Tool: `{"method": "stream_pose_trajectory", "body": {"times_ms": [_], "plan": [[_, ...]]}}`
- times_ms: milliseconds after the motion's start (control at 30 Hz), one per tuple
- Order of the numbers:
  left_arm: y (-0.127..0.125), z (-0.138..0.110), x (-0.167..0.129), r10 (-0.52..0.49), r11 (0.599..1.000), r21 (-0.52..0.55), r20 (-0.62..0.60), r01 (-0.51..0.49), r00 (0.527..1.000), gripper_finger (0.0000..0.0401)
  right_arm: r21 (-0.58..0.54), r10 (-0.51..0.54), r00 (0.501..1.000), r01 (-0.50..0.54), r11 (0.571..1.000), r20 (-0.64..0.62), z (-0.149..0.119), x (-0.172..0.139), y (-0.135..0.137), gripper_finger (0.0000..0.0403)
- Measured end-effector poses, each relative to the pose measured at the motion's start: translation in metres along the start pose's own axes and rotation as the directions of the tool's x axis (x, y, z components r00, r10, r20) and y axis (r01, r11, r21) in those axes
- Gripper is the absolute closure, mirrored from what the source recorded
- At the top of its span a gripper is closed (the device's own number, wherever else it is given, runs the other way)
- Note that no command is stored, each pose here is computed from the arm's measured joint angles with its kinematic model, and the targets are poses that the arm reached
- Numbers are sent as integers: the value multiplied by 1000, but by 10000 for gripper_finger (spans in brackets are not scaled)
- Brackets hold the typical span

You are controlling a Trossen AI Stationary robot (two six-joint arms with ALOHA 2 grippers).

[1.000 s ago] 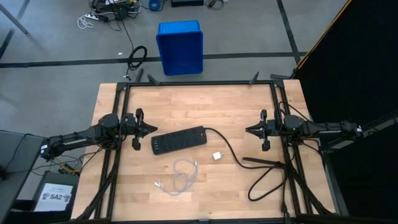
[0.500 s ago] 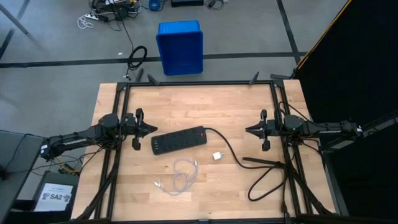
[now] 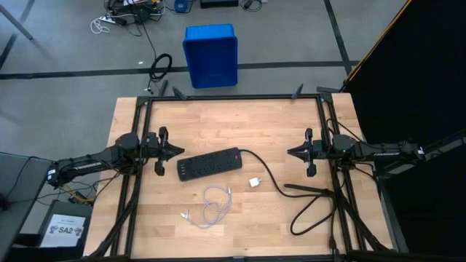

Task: Insert USB
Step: Return to Home Position

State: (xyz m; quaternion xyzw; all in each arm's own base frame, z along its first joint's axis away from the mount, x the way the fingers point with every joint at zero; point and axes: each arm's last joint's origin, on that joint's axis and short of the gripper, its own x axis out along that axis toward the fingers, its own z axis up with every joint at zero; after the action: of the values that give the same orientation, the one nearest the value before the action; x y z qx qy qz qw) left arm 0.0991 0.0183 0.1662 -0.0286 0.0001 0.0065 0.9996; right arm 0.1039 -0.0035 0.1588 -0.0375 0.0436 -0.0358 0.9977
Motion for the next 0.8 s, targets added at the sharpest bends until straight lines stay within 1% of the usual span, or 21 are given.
{"method": "stream_pose_trajectory", "body": {"times_ms": [467,800], "plan": [[0,0,0,0,1000,0,0,0,1000,401,0,0,1000,0,1000,0,0,0,0,390],[0,0,0,0,1000,0,0,0,1000,401,0,0,1000,0,1000,0,0,0,0,401]]}}
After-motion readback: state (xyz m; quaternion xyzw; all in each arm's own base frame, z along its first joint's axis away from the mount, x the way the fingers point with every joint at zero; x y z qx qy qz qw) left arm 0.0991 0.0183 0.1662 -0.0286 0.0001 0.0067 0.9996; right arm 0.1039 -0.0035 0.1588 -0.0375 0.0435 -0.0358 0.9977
